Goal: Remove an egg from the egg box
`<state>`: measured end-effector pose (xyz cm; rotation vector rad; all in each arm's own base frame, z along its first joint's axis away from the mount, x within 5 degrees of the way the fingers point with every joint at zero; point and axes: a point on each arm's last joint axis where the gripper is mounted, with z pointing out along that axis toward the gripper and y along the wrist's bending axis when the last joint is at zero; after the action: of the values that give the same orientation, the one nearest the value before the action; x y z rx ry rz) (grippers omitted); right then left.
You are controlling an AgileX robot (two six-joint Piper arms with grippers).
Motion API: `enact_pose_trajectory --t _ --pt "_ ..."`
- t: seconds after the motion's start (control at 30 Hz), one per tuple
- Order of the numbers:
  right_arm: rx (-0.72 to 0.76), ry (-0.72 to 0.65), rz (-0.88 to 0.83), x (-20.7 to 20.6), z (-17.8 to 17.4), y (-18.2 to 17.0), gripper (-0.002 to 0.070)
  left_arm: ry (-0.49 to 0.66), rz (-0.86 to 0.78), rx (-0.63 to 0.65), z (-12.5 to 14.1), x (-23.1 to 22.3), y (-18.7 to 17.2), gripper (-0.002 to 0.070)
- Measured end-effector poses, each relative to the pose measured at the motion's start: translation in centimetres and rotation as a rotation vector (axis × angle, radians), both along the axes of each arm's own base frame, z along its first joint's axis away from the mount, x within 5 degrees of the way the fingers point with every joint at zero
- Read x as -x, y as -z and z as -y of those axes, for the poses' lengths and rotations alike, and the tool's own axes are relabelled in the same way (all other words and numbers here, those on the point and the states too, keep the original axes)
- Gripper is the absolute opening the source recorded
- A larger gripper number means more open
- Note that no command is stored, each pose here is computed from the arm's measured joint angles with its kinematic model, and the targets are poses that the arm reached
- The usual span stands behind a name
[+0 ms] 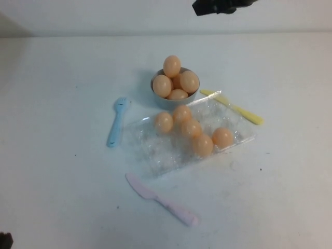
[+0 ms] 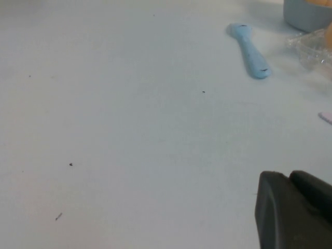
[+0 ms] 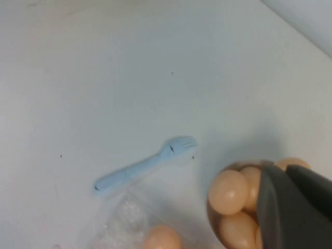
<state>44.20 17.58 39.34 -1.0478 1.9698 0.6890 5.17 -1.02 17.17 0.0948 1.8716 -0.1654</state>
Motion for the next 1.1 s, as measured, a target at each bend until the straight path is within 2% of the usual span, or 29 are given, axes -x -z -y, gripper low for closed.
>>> enact_pose_trajectory --t 0.6,0.9,1.1 --pt "-0.092 -0.004 0.236 9.4 2.2 -12.2 -0.0011 0.0 0.0 0.0 0.0 0.0 0.0 -0.0004" --pt "-0.081 0.087 0.395 17.4 5.1 -18.4 -0.0011 0.0 0.0 0.0 0.0 0.0 0.0 -0.0004" --pt "-0.017 0.17 0.414 23.5 7.6 -19.4 -0.0011 0.0 0.0 0.0 0.0 0.0 0.0 -0.0004"
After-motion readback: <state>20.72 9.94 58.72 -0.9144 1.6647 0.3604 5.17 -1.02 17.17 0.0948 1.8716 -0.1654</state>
